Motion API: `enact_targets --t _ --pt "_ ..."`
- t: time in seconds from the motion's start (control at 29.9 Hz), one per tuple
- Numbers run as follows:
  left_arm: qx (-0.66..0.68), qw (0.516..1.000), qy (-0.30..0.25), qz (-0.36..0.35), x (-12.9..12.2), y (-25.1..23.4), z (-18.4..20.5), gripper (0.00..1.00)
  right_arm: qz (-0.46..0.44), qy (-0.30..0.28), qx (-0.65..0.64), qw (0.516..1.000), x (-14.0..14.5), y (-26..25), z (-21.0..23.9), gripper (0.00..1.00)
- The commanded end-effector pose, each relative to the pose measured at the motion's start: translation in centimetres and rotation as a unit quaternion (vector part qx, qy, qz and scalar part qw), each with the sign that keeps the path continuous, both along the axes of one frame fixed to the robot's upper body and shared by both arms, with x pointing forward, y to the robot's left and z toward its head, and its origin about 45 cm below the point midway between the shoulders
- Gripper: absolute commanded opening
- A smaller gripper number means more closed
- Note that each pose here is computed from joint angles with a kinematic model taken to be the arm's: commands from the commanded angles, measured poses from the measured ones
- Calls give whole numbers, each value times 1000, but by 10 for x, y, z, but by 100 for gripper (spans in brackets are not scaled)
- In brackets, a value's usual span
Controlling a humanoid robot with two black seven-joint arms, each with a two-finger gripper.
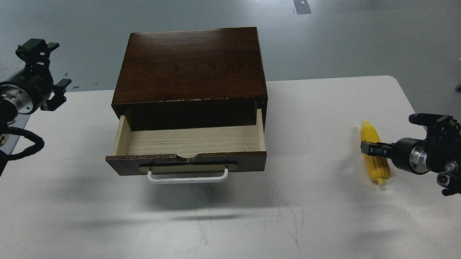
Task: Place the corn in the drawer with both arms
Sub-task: 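Grasp the corn cob with the right gripper and lift it, then carry the corn cob with the right gripper over the open drawer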
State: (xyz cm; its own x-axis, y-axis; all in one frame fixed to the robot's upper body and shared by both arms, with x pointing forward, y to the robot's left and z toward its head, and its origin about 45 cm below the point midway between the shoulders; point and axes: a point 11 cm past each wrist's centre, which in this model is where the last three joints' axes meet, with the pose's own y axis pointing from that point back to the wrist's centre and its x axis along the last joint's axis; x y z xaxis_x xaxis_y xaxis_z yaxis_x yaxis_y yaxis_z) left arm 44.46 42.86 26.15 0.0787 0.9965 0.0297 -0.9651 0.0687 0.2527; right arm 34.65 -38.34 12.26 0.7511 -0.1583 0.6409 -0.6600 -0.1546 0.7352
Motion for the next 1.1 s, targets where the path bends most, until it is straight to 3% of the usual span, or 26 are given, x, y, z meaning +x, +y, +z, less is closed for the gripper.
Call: enact_targets --t 0.0,0.1,0.13,0.17,0.3,0.53,0.7,1.07 --pt "0 1000 -4 -1 0 -1 1 99 0 4 4 1000 -1 1 -1 35" --pt "1 1000 -4 -1 0 -1 0 99 0 7 5 1000 -2 3 -1 23" --pt "2 1000 -3 -2 0 -1 0 99 -1 9 1 1000 -3 2 -2 7" --pt "2 1000 -3 -2 0 -1 0 99 -3 11 -2 1000 -3 2 -2 0" --pt "2 1000 -2 -2 0 -1 -1 99 -17 12 -16 1000 -1 -1 -1 0" --pt "15 1000 -4 -10 1 -3 0 99 19 -55 -4 998 34 22 50 0" --pt "16 1000 -6 -8 1 -1 2 99 100 -178 -24 979 67 43 118 0" --pt "16 1000 -15 -6 1 0 5 99 312 -359 -120 871 85 82 188 0"
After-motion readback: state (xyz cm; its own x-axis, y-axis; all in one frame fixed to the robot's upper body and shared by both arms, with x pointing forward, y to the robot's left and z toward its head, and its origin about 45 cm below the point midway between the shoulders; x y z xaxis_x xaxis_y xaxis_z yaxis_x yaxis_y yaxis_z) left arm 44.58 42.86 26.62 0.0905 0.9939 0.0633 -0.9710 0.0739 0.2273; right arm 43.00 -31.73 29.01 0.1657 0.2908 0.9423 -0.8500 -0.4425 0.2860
